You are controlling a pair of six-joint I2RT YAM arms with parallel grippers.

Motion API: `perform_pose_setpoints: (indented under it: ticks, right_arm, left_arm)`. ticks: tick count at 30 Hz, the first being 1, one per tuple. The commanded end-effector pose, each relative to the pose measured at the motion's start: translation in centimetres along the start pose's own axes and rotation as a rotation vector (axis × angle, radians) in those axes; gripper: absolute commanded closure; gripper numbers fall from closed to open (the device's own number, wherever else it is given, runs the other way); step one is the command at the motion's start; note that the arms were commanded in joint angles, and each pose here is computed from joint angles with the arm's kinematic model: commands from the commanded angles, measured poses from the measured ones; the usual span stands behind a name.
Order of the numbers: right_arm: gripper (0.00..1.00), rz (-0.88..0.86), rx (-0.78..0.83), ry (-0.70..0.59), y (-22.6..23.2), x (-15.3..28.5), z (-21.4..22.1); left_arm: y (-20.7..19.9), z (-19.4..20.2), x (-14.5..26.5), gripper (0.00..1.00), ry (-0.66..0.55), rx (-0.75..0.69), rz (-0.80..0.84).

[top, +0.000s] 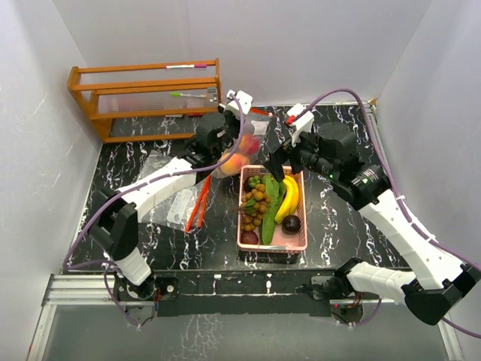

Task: Place the food in the zip-top bag and seal the zipper
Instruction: Place the zipper food storage bag at the center of the board.

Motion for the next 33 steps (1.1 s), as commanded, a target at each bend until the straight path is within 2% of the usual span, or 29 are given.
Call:
perform_pose_setpoints:
  ticks: [1, 4, 7, 8, 9, 10, 17, 22, 24, 30, 33]
  right_arm:
    - [0.02, 0.020, -0.009, -0.048, -0.3, -0.3, -0.7]
    - [0.02, 0.018, -0.019, -0.039, -0.2, -0.4, -0.3]
    - [0.02, 0.025, -0.034, -0.027, -0.3, -0.5, 0.1]
    - [0.02, 0.023, -0.038, -0.021, -0.2, -0.6, 0.3]
    - [0.02, 0.028, -0.042, -0.019, -0.3, -0.6, 0.4]
    - [0.02, 0.033, -0.045, -0.015, -0.3, -0.6, 0.5]
    - [0.02, 0.051, -0.066, -0.001, -0.4, -0.8, 1.4]
    - [0.02, 0.058, -0.075, 0.000, -0.5, -0.9, 1.9]
    - [0.02, 0.060, -0.079, 0.000, -0.5, -1.0, 2.0]
    - [0.02, 0.078, -0.094, 0.001, -0.7, -1.0, 2.1]
    - [0.02, 0.081, -0.099, -0.008, -0.7, -0.7, 1.7]
  left_arm:
    - [-0.2, 2.7, -0.5, 0.97, 0.066, 0.004, -0.014]
    - [0.2, 3.4, 0.0, 0.85, 0.083, 0.013, -0.024]
    - [0.8, 3.7, 1.1, 0.52, 0.133, 0.000, -0.032]
    - [1.1, 3.4, 1.6, 0.29, 0.137, -0.001, -0.039]
    - [1.3, 3.1, 2.2, 0.11, 0.139, 0.002, -0.042]
    - [1.8, 2.4, 2.9, 0.04, 0.129, 0.008, -0.046]
    - [4.2, -3.8, 9.8, 0.03, 0.026, 0.101, 0.000]
    - [5.3, -3.0, 14.4, 0.03, 0.090, 0.148, -0.025]
    - [5.3, -0.7, 15.7, 0.08, 0.188, 0.157, -0.042]
    - [3.4, 9.7, 18.4, 0.23, 0.619, 0.261, -0.173]
    - [2.8, 13.2, 19.4, 0.26, 0.781, 0.277, -0.263]
Point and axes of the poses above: each gripper's point midway between its finger pads, its own x axis back along the fingers, its own y axis along the line the jaws close on, z = x × y, the point moved 5 cm from there along x, back along the fingers
